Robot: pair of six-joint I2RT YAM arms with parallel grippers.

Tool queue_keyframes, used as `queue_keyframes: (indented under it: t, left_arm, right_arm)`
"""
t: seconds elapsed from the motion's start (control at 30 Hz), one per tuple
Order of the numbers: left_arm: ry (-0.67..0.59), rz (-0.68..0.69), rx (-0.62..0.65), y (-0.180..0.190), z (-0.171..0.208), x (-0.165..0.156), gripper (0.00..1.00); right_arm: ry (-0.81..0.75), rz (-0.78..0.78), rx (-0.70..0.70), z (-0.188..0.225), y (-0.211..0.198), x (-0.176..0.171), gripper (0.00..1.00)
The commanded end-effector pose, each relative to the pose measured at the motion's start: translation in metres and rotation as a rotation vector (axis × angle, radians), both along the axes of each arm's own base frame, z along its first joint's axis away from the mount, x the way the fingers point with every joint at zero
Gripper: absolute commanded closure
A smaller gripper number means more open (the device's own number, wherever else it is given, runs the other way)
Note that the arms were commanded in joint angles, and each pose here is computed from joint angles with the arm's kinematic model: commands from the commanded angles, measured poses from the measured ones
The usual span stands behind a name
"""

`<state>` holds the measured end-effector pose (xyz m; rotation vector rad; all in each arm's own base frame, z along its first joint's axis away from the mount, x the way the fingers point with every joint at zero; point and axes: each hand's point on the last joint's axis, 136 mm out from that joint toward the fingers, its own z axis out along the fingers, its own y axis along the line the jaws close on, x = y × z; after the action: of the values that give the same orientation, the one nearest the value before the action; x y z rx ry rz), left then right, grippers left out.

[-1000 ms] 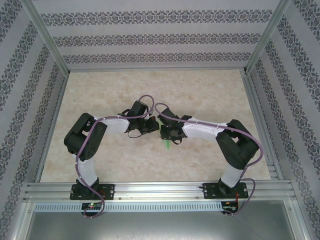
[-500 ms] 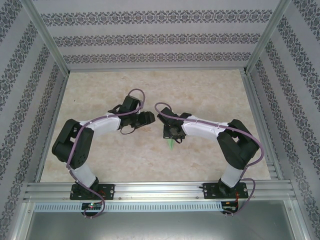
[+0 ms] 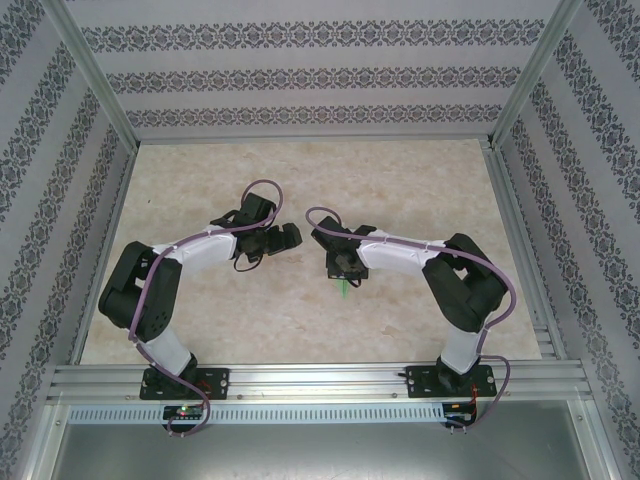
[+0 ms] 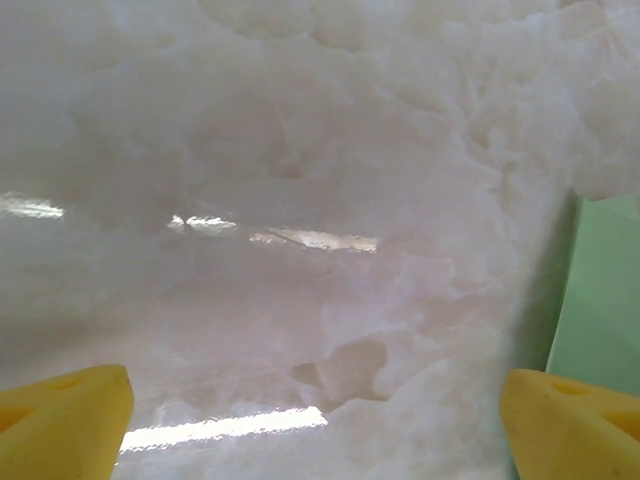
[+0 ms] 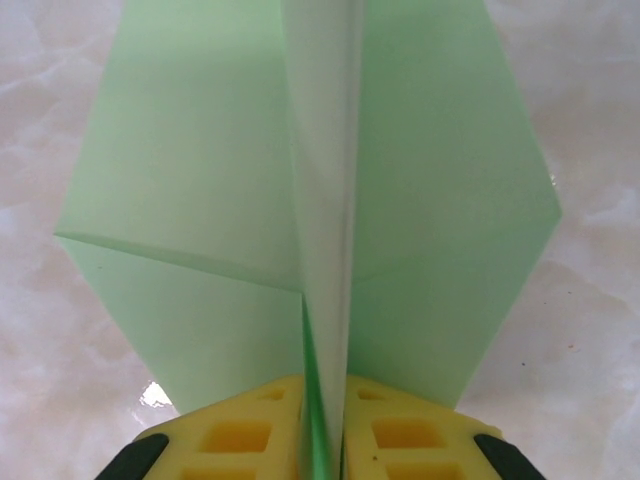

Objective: Fold a paper plane with a square sheet of paper (pick it up from the middle)

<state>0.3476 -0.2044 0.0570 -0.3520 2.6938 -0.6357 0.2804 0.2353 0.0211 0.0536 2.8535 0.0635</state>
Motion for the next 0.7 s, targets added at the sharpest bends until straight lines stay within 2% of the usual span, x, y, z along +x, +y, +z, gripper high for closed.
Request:
queue_keyframes:
  t: [0.0, 0.27, 0.4, 0.67]
  left_arm:
    - [-0.001, 0.028, 0.047, 0.015, 0.001, 0.000, 0.02]
    - [0.001, 0.036, 0.067, 0.022, 0.002, 0.000, 0.00]
    - [0.003, 0.036, 0.075, 0.024, 0.002, 0.000, 0.00]
    - [-0.011, 0.077, 0.117, 0.045, 0.011, 0.000, 0.00]
  right_arm:
    - [-0.020, -0.021, 0.007, -0.001, 0.008, 0.006, 0.84]
    - [0.004, -0.042, -0.022, -0.012, 0.003, 0.004, 0.87]
    - [-0.029, -0.046, -0.018, 0.000, 0.002, 0.012, 0.90]
    - [-0.138, -0.013, 0.027, 0.040, 0.006, 0.069, 0.91]
